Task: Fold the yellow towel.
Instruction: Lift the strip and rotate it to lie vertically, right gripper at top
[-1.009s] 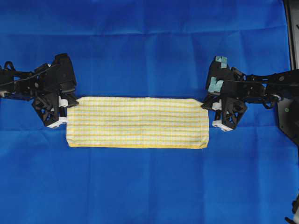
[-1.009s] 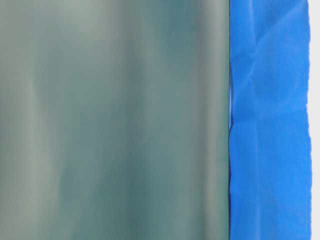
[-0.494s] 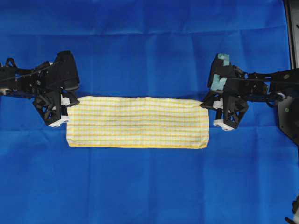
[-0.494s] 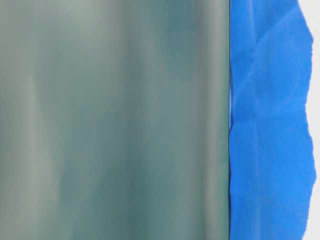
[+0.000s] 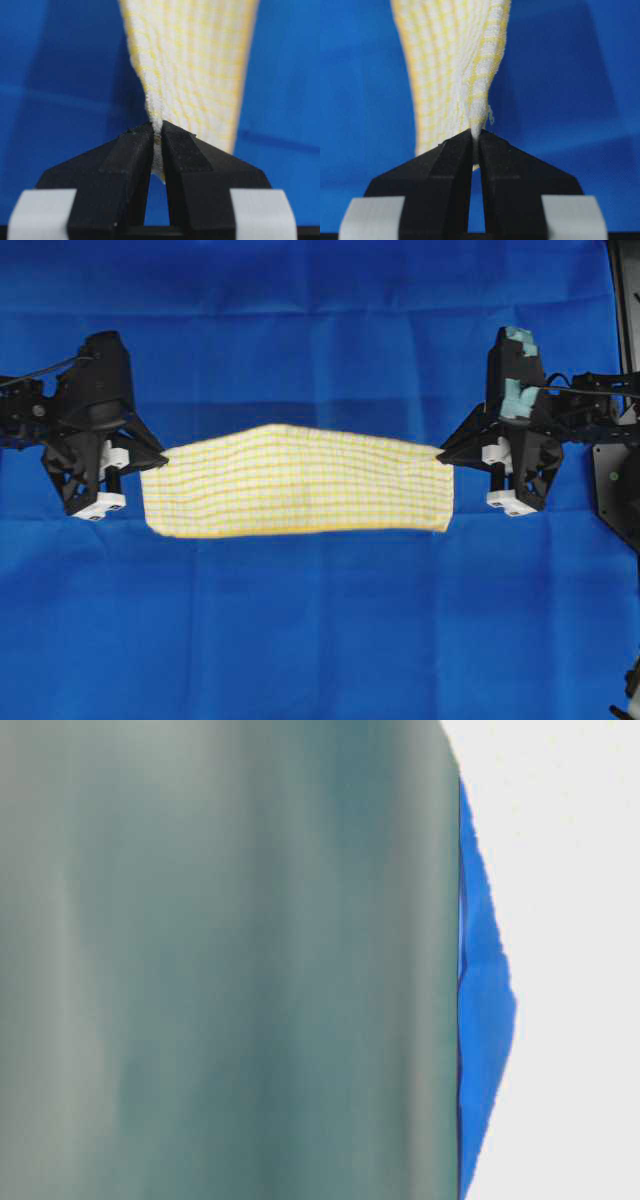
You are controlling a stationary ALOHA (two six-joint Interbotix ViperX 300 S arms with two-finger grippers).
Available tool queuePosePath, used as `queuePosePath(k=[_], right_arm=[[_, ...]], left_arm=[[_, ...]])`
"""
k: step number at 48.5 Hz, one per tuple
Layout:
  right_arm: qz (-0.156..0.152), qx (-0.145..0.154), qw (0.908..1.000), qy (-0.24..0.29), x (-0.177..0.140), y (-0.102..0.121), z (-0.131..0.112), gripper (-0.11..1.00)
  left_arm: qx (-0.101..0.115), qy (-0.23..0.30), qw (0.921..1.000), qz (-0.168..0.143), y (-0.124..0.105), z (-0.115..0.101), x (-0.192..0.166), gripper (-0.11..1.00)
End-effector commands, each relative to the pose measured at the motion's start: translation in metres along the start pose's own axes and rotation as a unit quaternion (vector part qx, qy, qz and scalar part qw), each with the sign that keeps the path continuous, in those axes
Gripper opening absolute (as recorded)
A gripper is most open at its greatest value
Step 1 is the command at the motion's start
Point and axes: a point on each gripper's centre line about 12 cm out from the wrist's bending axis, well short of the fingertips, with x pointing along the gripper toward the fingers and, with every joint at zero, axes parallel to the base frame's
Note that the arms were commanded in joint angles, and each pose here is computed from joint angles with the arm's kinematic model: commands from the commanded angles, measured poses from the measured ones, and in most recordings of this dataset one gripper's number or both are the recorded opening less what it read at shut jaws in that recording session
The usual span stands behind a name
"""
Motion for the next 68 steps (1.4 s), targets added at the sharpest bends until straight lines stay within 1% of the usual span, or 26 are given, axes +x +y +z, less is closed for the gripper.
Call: queuePosePath(k=[1, 9, 12, 15, 24, 27, 33, 36, 42, 54, 63, 68], right_arm=[[0.003, -0.010, 0.9998, -0.019, -0.006, 0.003, 0.011, 0.02], [-0.008, -0.010, 0.9996, -0.024, 0.001, -0.002, 0.017, 0.02], [-0.018, -0.004, 0.9991, -0.038, 0.005, -0.009, 0.024, 0.02], [-0.033, 0.006, 0.9982, -0.050, 0.009, -0.019, 0.031, 0.02], [-0.082, 0.033, 0.9933, -0.074, 0.019, -0.055, 0.053, 0.02], [-0.097, 0.042, 0.9911, -0.081, 0.023, -0.067, 0.062, 0.02], [-0.116, 0.055, 0.9872, -0.094, 0.027, -0.084, 0.075, 0.02], [-0.123, 0.059, 0.9848, -0.107, 0.027, -0.091, 0.083, 0.02], [-0.136, 0.066, 0.9812, -0.120, 0.028, -0.104, 0.093, 0.02], [-0.156, 0.076, 0.9738, -0.146, 0.026, -0.124, 0.108, 0.02], [-0.169, 0.086, 0.9702, -0.151, 0.025, -0.136, 0.112, 0.02], [-0.174, 0.090, 0.9689, -0.152, 0.024, -0.141, 0.113, 0.02]], left_arm=[[-0.003, -0.025, 0.9997, -0.009, -0.005, 0.011, -0.009, 0.05], [-0.010, -0.028, 0.9994, -0.016, -0.009, 0.012, -0.009, 0.05], [-0.013, -0.036, 0.9990, -0.023, -0.014, 0.013, -0.007, 0.05], [-0.013, -0.052, 0.9978, -0.038, -0.023, 0.016, -0.006, 0.05], [0.011, -0.091, 0.9921, -0.086, -0.055, 0.025, 0.003, 0.05], [0.019, -0.095, 0.9906, -0.097, -0.065, 0.028, 0.008, 0.05], [0.031, -0.101, 0.9880, -0.112, -0.083, 0.039, 0.019, 0.05], [0.035, -0.101, 0.9875, -0.116, -0.091, 0.045, 0.028, 0.05], [0.043, -0.106, 0.9859, -0.122, -0.107, 0.064, 0.045, 0.05], [0.046, -0.122, 0.9831, -0.128, -0.133, 0.107, 0.079, 0.05], [0.047, -0.138, 0.9802, -0.134, -0.149, 0.134, 0.098, 0.05], [0.056, -0.151, 0.9775, -0.137, -0.156, 0.147, 0.102, 0.05]])
